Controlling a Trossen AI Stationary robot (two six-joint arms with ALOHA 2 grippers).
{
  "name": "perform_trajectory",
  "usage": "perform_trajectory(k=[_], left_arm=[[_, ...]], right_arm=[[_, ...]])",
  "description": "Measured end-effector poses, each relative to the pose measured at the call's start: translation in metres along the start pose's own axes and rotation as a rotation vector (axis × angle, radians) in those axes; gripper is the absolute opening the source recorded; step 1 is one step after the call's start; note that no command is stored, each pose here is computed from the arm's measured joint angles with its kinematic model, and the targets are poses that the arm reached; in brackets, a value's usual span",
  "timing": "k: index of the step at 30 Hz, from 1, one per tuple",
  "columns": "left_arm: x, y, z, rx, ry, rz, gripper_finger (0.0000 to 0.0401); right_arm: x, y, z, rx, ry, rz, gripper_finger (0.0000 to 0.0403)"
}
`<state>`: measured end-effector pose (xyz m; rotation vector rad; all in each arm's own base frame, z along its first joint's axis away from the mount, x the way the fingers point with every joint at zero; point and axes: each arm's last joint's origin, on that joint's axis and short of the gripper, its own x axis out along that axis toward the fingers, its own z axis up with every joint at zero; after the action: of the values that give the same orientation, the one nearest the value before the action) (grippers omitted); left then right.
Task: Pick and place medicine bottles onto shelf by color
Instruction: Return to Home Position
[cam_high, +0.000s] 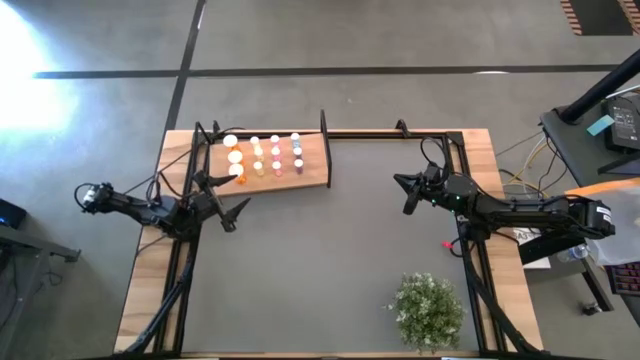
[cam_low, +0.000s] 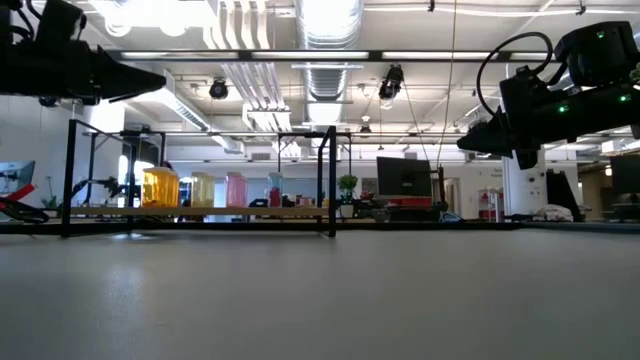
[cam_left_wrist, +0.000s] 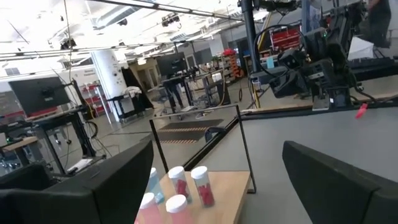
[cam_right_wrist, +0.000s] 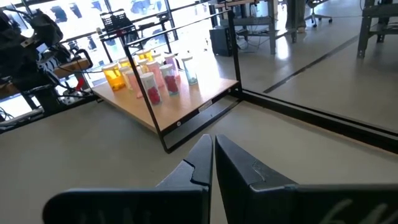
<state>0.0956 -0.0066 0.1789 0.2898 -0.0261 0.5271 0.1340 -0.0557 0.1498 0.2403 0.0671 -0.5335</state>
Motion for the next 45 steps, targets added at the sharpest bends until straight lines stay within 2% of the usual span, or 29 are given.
perform_trajectory(k=[21, 30, 39, 45], left_arm=[[0.003, -0.006, -0.006, 0.062, 0.056, -0.021, 0.0341], [0.005, -0.009, -0.008, 0.086, 0.078, -0.03, 0.0341], [0.006, -0.011, -0.01, 0.108, 0.098, -0.038, 0.0341], [0.007, -0.012, -0.012, 0.122, 0.11, -0.042, 0.0341]], right_arm=[[-0.001, 0.002, 0.001, 0.0, -0.009, 0.014, 0.0009], [-0.013, 0.004, 0.019, 0.026, -0.162, 0.05, 0.0009], [-0.038, 0.006, 0.044, 0.071, -0.421, 0.111, 0.0009], [-0.047, 0.005, 0.051, 0.084, -0.501, 0.13, 0.0009]])
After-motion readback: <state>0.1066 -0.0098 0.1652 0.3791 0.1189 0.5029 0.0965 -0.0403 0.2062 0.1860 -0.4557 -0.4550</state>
